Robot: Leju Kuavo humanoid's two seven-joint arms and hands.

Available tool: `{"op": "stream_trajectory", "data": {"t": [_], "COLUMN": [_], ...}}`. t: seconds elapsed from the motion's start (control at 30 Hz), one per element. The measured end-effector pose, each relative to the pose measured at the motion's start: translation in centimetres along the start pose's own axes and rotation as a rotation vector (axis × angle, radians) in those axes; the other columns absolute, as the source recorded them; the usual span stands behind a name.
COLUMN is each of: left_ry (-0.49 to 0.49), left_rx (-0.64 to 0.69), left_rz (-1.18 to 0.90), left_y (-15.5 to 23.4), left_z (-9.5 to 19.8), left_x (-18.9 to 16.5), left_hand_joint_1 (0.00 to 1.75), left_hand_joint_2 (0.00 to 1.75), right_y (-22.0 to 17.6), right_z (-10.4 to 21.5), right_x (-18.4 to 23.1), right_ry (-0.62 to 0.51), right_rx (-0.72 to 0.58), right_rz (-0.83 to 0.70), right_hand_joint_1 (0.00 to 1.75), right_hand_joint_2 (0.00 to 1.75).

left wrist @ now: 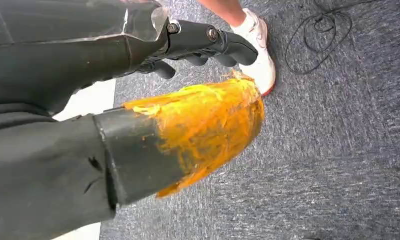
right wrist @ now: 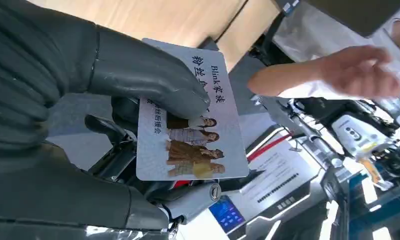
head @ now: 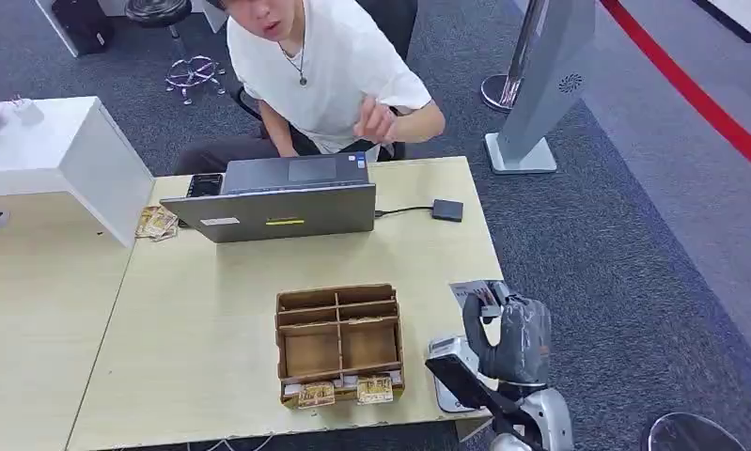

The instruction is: Pass the card to the sensor for recognition and then transmit it.

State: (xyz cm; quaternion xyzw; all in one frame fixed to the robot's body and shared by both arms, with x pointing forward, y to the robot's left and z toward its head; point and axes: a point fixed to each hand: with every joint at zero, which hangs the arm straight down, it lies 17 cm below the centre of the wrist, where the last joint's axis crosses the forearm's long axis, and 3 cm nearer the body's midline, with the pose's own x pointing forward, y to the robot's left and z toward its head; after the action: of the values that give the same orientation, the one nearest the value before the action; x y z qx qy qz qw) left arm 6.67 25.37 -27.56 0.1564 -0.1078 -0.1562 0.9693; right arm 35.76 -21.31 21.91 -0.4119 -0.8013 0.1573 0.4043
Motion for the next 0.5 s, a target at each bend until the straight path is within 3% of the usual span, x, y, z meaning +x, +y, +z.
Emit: {"op": "stream_trajectory", "data": {"t": [0.23,0.5], "left_ry": [-0.004,-0.012], "left_rx": [-0.002,-0.007], "left_rz": [-0.009,-0.021], "left_y": [0.2,0.3], "left_z": [-0.1,-0.2], "left_x": [-0.1,0.0], "left_hand_joint_1": [0.00,0.00], "left_hand_joint_2": [0.00,0.00], "right_y": [-0.3,-0.2], "right_z": [-2.2,-3.9], "right_x": [2.2,4.3], "right_ry": [-0.089,-0.204], "right_rx": [-0.032,-0.044], "right_rz": [0.028,0.159], "right_hand_joint_1": [1.75,1.75], "right_hand_joint_2": [1.75,1.75]}}
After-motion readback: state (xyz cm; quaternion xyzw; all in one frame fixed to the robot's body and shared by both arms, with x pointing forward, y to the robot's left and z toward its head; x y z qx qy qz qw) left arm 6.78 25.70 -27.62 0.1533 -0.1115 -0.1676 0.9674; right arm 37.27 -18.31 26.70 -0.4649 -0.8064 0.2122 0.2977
